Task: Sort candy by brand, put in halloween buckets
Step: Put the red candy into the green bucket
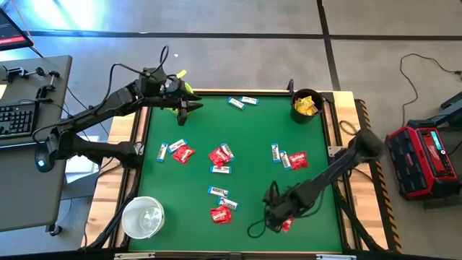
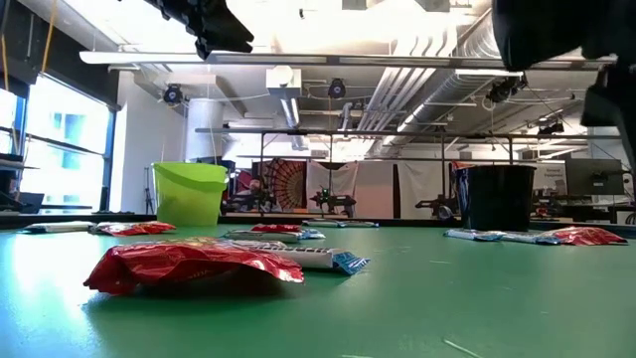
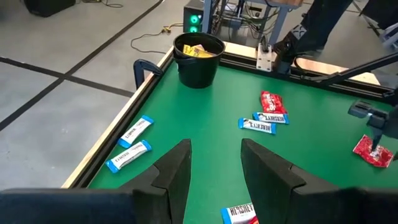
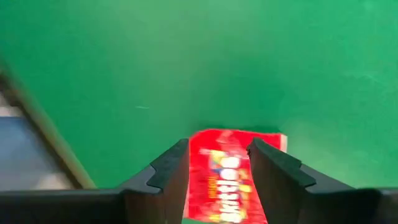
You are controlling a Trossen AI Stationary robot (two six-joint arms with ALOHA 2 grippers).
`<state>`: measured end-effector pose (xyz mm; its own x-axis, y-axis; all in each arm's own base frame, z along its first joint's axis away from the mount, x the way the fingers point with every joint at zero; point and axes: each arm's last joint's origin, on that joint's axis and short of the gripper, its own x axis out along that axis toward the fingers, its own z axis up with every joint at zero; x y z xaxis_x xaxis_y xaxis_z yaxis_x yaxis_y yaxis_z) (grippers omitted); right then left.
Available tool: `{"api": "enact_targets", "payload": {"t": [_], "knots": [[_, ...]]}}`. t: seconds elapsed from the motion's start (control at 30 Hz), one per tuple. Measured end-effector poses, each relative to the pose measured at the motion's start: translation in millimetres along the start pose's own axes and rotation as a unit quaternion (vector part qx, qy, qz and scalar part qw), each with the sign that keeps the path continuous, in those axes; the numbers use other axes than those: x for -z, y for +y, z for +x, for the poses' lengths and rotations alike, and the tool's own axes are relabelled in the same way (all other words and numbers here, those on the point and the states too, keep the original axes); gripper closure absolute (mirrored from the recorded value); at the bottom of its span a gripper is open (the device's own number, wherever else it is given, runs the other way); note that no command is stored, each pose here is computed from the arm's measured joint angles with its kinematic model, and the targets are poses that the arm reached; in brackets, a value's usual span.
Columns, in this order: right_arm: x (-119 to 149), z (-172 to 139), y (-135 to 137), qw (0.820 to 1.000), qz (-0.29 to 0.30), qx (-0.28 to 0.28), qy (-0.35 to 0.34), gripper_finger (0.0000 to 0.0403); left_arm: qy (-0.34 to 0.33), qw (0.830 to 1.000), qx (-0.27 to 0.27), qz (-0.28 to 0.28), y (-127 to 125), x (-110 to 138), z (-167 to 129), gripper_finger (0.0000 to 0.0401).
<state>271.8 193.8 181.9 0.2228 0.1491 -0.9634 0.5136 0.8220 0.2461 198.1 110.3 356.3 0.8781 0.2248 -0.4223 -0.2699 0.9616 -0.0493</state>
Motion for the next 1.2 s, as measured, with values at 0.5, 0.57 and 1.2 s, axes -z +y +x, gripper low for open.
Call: {"api": "enact_targets", "payload": {"t": [0.5, 0.57, 1.2], "knots": [[1, 34, 3, 0.994, 0.027, 0.068, 0.085, 0.0247, 0.001, 1.0, 0.0, -0.007, 0, 0, 0, 0.0268], [2, 36, 2, 0.994, 0.024, 0.062, 0.087, 0.0252, 0.001, 1.0, 0.0, -0.008, 0, 0, 0, 0.0268], [-17, 15, 0, 0.999, 0.013, 0.001, 0.041, 0.04, 0.004, 1.0, 0.0, -0.014, 0, 1, 0, 0.0268]]}}
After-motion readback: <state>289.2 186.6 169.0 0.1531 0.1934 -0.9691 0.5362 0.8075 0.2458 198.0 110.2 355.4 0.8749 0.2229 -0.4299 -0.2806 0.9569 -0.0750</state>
